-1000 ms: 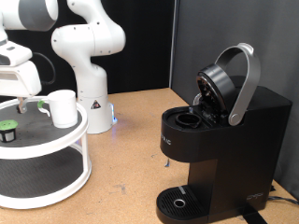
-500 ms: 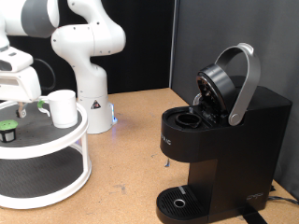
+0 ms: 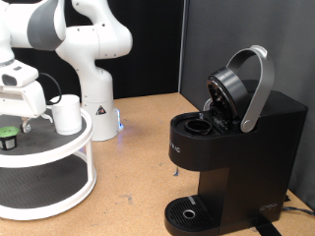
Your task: Make a cup of coffee with the keurig machine
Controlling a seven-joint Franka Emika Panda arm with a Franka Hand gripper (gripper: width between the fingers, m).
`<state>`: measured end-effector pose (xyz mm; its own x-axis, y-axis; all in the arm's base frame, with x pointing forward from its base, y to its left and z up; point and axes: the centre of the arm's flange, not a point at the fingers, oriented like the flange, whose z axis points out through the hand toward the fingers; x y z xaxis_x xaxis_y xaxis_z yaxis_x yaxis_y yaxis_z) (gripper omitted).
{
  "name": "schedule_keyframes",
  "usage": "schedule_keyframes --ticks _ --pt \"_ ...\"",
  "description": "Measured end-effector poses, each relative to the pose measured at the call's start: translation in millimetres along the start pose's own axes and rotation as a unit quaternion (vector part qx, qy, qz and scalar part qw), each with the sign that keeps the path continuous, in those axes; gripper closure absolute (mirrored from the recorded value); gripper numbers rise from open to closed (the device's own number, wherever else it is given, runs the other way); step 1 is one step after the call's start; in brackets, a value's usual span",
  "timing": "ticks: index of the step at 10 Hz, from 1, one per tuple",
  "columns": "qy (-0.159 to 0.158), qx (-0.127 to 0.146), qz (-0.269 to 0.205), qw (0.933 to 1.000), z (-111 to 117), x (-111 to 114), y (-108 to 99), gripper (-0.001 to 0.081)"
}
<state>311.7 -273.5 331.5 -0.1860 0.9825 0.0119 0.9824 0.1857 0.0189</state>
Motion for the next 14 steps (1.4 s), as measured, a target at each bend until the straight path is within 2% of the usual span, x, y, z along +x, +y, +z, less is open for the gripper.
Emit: schedule_keyframes --ticks 7,11,12,13,14 --pt "0.003 -0.008 0.008 0.9999 6 -1 1 0.0001" --pt "0.0 -0.003 0.009 1.0 10 -3 2 0.0001" --pt "-0.002 -0.002 0.01 0.9999 12 -3 3 0.0135" --pt "-0.003 -0.002 0.011 0.9999 13 -4 3 0.0135" --pt "-0.004 -0.003 0.014 0.9999 13 -5 4 0.0285"
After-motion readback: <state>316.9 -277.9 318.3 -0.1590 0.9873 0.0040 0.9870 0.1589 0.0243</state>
